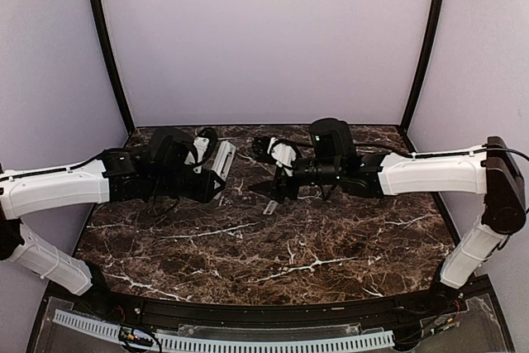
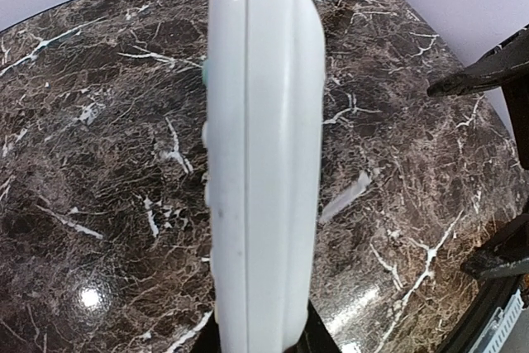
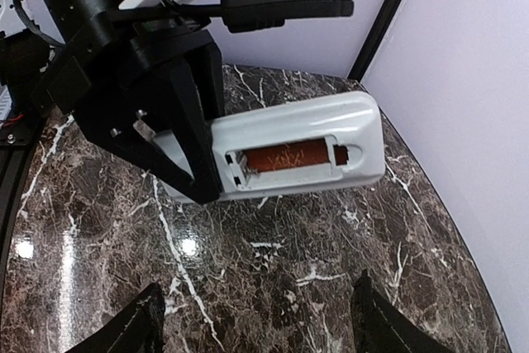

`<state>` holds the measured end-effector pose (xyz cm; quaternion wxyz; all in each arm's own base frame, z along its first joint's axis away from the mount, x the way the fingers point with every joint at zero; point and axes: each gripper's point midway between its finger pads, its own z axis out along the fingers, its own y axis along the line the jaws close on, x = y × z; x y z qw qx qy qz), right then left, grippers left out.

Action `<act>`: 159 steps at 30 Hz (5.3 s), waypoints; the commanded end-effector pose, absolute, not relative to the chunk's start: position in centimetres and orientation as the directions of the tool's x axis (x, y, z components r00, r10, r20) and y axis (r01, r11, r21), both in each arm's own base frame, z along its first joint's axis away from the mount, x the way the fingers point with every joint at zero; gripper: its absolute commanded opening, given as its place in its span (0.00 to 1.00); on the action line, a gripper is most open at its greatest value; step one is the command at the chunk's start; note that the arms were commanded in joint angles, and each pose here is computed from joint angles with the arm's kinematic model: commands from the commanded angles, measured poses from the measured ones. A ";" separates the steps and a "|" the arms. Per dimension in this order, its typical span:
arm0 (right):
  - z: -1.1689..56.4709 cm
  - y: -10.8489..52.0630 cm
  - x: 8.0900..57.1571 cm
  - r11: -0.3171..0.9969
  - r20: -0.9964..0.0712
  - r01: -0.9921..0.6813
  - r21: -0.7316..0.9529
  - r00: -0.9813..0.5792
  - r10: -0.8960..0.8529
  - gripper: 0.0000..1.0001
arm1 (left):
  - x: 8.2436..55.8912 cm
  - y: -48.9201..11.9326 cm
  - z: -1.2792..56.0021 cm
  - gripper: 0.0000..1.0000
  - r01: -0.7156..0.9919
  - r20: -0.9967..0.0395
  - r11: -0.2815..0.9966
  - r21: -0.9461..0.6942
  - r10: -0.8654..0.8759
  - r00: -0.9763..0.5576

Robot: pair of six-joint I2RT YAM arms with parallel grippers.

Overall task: Load the batteries into the remote control
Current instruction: Pass from the left arm to the right, then place the remote control without batteries at the center of the board.

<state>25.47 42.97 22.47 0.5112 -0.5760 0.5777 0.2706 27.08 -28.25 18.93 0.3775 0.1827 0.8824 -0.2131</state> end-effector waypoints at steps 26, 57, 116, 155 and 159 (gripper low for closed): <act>32.1 40.7 20.7 0.063 -0.935 -0.971 -0.231 0.203 -0.292 0.82 | 19.6 -29.9 24.5 0.00 0.900 -0.864 0.413 -0.139 0.394 -0.314; 26.7 43.5 18.9 -0.404 -0.005 -0.260 -0.877 0.845 -0.535 0.90 | 16.4 -32.2 22.6 0.00 0.844 -0.663 0.313 -0.435 0.523 -0.536; 23.7 45.4 21.1 -0.436 0.112 -0.196 -0.879 0.802 -0.587 0.61 | 16.6 -32.3 22.6 0.00 0.838 -0.671 0.304 -0.453 0.503 -0.545; 7.9 41.4 14.5 -0.102 -0.408 -0.942 -0.320 0.234 -0.883 0.15 | 24.1 -24.3 23.4 0.83 0.672 -0.724 0.719 -0.175 0.369 -0.583; 5.0 41.4 13.7 -0.080 -0.393 -0.969 -0.233 0.169 -0.904 0.16 | 25.2 -22.5 23.7 0.84 0.619 -0.741 0.769 -0.160 0.320 -0.590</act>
